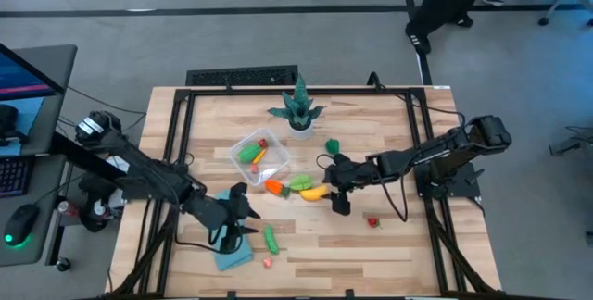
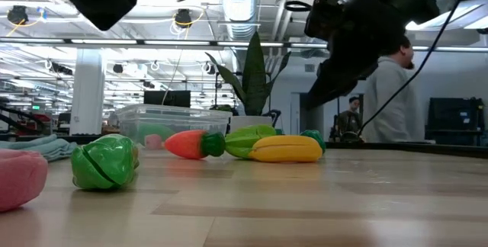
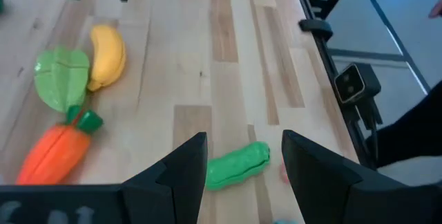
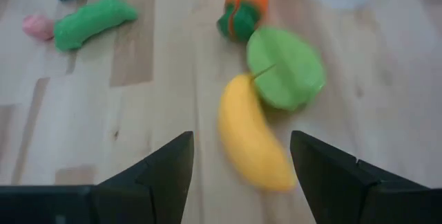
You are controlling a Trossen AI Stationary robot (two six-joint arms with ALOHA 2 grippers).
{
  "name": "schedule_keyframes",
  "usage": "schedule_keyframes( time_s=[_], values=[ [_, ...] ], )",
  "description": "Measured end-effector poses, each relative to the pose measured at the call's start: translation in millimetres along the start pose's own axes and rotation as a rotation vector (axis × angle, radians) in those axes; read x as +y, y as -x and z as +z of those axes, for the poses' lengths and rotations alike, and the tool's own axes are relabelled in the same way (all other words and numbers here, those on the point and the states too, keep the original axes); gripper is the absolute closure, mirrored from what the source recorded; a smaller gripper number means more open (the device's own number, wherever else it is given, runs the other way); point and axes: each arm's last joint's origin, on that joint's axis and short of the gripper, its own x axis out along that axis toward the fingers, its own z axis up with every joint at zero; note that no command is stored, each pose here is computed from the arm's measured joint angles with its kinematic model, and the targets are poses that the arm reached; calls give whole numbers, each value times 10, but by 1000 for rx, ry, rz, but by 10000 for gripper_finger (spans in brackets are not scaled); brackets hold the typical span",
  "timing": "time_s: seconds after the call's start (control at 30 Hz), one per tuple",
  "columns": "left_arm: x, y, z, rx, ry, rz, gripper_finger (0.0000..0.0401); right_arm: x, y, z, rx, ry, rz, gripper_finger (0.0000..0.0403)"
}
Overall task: Pick and placing Produce into tupperware
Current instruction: Put the green peas into the transparent container
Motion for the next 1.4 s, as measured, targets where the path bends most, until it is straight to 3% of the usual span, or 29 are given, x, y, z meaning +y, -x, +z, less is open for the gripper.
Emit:
schedule_keyframes(
  time_s=[0.37,0.47,0.57,0.77,1.0,1.1,1.4],
  values=[
    [236,-73,64,119,-60,-150,223,179,12,-89,51,-34,45,170],
    [226,-71,130,134,-189,-179,223,238,19,-130,76,-25,53,170],
    [202,-77,201,151,-388,-163,223,291,28,-172,103,-17,59,170],
    [175,-232,413,218,-654,0,223,361,39,-218,129,-48,67,170],
    [61,-609,540,452,-907,-76,223,392,160,-217,135,-57,74,170],
    [19,-745,579,517,-947,-128,223,379,280,-196,129,-63,74,170],
    [20,-971,586,552,-915,-271,223,313,745,-153,78,-50,63,170]
  ],
)
